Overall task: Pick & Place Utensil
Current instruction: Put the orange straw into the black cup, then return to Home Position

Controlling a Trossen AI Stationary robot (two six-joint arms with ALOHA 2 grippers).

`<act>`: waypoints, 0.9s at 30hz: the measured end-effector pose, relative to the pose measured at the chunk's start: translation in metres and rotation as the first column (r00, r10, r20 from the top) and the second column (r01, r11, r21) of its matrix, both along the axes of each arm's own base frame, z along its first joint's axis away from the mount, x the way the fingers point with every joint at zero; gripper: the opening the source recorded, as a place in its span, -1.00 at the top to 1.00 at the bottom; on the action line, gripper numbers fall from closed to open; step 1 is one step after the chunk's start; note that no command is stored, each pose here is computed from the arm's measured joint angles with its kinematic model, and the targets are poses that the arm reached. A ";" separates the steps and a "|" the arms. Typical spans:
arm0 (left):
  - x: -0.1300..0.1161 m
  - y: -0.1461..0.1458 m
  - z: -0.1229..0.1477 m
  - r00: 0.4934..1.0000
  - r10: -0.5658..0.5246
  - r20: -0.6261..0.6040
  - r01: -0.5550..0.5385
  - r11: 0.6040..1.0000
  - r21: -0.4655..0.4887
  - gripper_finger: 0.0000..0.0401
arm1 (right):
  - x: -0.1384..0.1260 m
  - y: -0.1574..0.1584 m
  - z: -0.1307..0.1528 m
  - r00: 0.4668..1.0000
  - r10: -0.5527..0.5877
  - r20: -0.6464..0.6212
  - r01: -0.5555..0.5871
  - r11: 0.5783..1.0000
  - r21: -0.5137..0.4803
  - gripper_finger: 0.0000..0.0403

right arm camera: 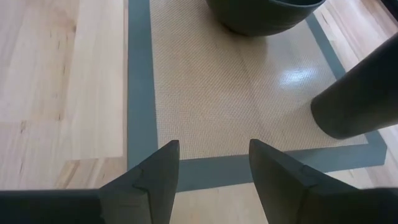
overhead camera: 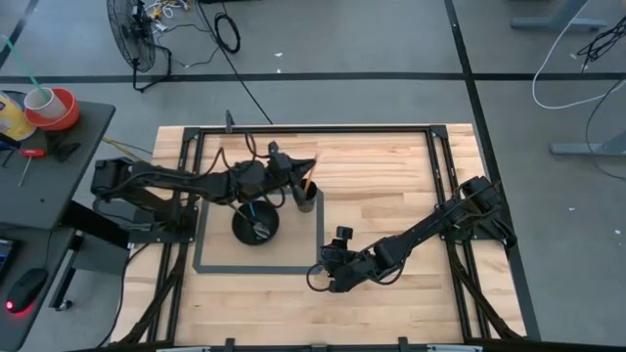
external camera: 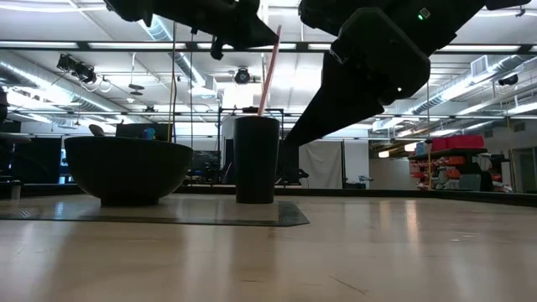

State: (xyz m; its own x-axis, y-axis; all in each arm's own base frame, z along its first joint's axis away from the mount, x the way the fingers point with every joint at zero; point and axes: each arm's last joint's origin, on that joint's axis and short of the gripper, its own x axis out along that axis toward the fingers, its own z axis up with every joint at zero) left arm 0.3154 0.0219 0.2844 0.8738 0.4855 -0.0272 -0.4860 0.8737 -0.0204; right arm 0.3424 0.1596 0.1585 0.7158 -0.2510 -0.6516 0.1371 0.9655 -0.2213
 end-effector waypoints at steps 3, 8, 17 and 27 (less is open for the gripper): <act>0.004 0.000 -0.007 1.000 0.006 -0.011 -0.006 1.000 -0.010 0.91 | 0.000 0.000 0.000 1.000 0.000 0.000 0.000 1.000 0.000 0.03; 0.008 0.001 -0.014 0.999 0.014 -0.038 -0.014 1.000 -0.010 0.91 | 0.000 0.000 0.000 1.000 -0.004 0.000 0.004 1.000 0.007 0.03; 0.007 0.000 -0.018 0.998 0.010 -0.060 -0.013 0.999 -0.052 0.78 | 0.000 0.000 -0.001 1.000 -0.006 -0.005 0.006 1.000 0.007 0.03; -0.012 -0.006 -0.004 0.991 -0.005 -0.135 -0.001 0.999 -0.045 0.36 | -0.015 -0.005 0.023 0.999 -0.048 -0.018 0.049 0.998 0.028 0.03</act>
